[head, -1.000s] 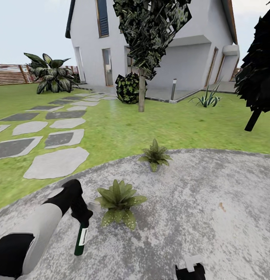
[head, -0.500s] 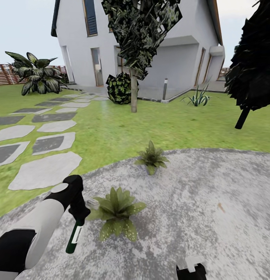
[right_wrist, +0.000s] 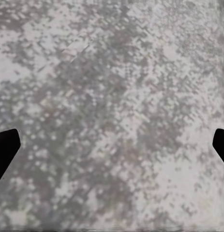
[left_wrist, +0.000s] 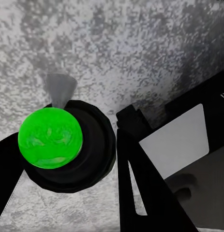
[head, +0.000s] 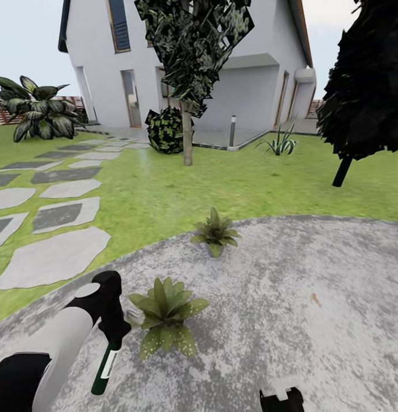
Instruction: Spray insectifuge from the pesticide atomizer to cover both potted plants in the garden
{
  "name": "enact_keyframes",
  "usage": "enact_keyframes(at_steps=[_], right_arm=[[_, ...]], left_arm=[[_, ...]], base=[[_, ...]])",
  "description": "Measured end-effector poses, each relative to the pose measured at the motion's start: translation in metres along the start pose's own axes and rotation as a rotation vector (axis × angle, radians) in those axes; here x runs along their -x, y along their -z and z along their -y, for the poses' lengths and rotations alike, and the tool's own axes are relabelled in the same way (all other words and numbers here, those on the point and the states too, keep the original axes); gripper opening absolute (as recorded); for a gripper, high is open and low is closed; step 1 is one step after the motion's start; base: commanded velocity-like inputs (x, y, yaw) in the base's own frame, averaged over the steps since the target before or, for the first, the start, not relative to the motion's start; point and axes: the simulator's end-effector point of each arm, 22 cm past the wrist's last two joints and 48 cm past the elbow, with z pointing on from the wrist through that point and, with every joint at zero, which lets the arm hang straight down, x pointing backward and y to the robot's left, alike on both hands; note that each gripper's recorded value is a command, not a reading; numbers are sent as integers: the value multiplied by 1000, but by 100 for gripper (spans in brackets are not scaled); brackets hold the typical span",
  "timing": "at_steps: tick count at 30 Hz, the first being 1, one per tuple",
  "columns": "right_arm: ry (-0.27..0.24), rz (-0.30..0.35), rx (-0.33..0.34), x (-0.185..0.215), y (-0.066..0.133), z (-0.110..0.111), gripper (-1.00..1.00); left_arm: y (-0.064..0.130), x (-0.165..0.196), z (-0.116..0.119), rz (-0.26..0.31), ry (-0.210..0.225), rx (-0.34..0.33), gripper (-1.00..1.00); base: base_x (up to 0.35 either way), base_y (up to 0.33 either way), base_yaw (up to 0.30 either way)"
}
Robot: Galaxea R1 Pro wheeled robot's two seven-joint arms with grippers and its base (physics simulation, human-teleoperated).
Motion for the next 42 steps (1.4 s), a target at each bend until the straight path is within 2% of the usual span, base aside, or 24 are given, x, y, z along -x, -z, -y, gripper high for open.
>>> enact_keyframes(at_steps=[15, 22, 30, 36, 42], right_arm=[[0, -1, 1, 0, 0, -1, 100], [-1, -4, 2, -1, 0, -1, 100], [0, -3, 2, -1, 0, -1, 100], [-1, -3, 2, -1, 0, -1, 100], [0, -3, 2, -1, 0, -1, 100]], left_arm=[[0, -1, -2, -1, 3, 2, -100], [-1, -2, -2, -4, 5, 3, -100], [0, -3, -3, -4, 6, 4, -100], [0, -3, -3, -3, 7, 4, -100], [-2, -6, -5, -13, 11, 1, -100]], base=[[-2, 264, -270], [-186, 257, -228], [-191, 246, -37], [23, 300, -30], [123, 301, -260]])
